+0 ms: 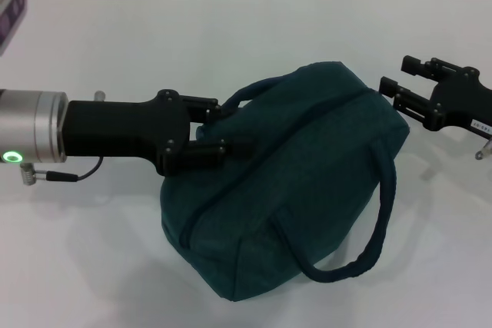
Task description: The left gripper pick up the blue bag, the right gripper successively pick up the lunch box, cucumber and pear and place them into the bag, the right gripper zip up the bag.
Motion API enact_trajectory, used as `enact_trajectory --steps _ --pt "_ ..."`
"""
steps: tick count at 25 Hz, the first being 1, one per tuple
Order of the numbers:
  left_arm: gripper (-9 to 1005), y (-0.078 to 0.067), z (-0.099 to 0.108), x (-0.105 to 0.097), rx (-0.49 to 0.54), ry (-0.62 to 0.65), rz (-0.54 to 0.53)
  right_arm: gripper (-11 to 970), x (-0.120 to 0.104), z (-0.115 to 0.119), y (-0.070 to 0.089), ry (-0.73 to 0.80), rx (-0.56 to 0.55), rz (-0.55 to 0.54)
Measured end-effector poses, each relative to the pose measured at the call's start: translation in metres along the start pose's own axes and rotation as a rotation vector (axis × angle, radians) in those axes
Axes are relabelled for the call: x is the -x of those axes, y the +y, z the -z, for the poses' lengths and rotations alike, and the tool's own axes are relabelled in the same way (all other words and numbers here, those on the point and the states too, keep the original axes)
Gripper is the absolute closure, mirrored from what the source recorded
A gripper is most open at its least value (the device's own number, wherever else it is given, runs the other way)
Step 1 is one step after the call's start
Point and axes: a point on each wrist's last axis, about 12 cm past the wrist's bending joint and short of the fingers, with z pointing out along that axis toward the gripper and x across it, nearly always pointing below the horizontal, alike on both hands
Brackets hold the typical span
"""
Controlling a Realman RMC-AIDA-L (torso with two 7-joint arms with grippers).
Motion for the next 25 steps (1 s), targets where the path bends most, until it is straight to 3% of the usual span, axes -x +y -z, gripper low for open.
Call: enact_trajectory --steps 10,16,20,23,25 --pt "544 -0.001 0.004 0.001 0.018 -0.040 -0.038 417 0.006 0.019 0.001 -0.114 -0.011 -0.032" --pt "542 -0.007 0.019 0.002 0.097 -0.223 -0.139 415 0.018 0.030 0.004 -0.251 0.005 -0.050" --pt "531 -0.014 0.028 0.003 0.111 -0.307 -0.168 415 0.033 0.029 0.011 -0.330 0.101 -0.065" --pt "514 -0.018 0.027 0.002 0.079 -0.322 -0.165 414 0.050 0.022 0.017 -0.331 0.243 -0.096" --pt "440 -0.021 0.024 0.000 0.060 -0.328 -0.157 414 0.061 0.016 0.023 -0.304 0.344 -0.100"
